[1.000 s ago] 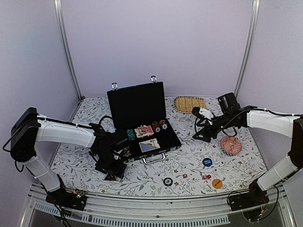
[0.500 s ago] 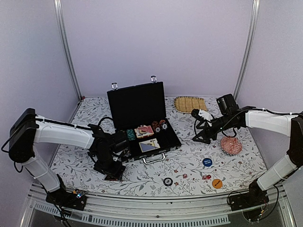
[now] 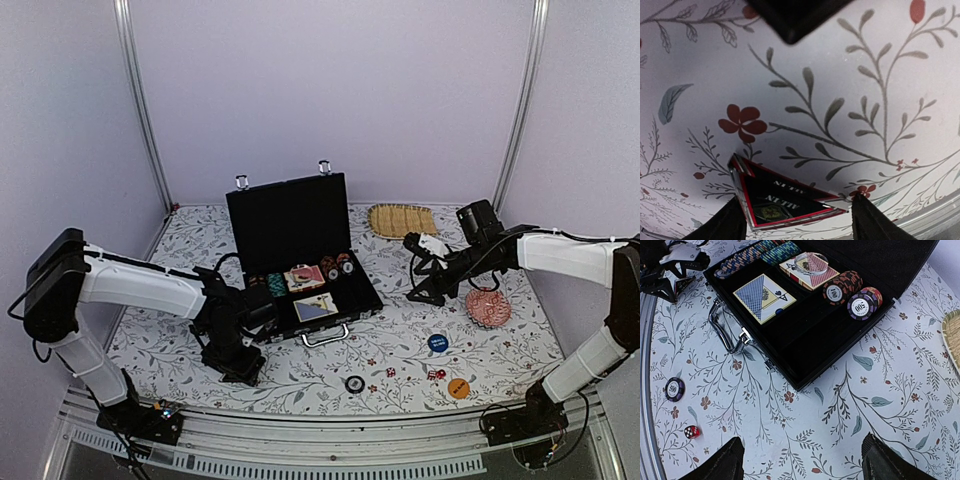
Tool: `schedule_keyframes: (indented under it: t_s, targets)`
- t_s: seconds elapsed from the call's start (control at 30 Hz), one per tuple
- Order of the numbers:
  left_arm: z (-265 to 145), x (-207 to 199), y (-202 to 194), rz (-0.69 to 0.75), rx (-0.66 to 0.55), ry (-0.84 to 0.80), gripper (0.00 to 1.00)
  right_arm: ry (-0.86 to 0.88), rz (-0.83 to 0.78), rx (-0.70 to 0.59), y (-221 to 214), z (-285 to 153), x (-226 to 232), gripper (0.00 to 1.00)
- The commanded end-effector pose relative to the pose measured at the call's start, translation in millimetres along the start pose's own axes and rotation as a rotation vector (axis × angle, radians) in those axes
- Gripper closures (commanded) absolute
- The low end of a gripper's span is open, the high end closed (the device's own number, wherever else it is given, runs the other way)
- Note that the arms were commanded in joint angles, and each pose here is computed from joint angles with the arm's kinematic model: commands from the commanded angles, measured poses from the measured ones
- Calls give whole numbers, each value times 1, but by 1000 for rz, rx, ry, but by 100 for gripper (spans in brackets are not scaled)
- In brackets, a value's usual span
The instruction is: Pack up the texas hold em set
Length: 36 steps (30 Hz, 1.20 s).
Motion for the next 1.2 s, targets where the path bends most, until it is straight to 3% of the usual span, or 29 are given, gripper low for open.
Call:
schedule_keyframes:
  t_s: [0.0,0.2,0.3,0.43,0.8,0.97,1.17]
  targets:
    - [13,0,-5,27,43,33,29,20,-4,-4,4,1,0,18]
    - [10,3,-6,33,46,65,32,31,-3,-1,4,3,0,18]
    - [10,3,-4,27,44,68,26,33,-3,4,4,4,1,18]
    - [10,2,0,8,31,66,26,33,-5,7,3,5,1,18]
    - [14,1,2,-19,3,15,31,37,-6,15,2,6,1,18]
    - [15,2,2,-19,-3,15,26,40,-6,21,2,8,2,18]
    - [12,3,3,-15,-47,1,35,44,-7,28,1,9,3,18]
Point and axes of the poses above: each gripper's point midway between its finger pads, its own z axis out along the fingers, its own x axis along the line the jaws close on, y = z × x, the point moved 9 cm from there along -z, back along the fingers, and after that the axes turned 13 degrees about z, right-handed, at the moved point
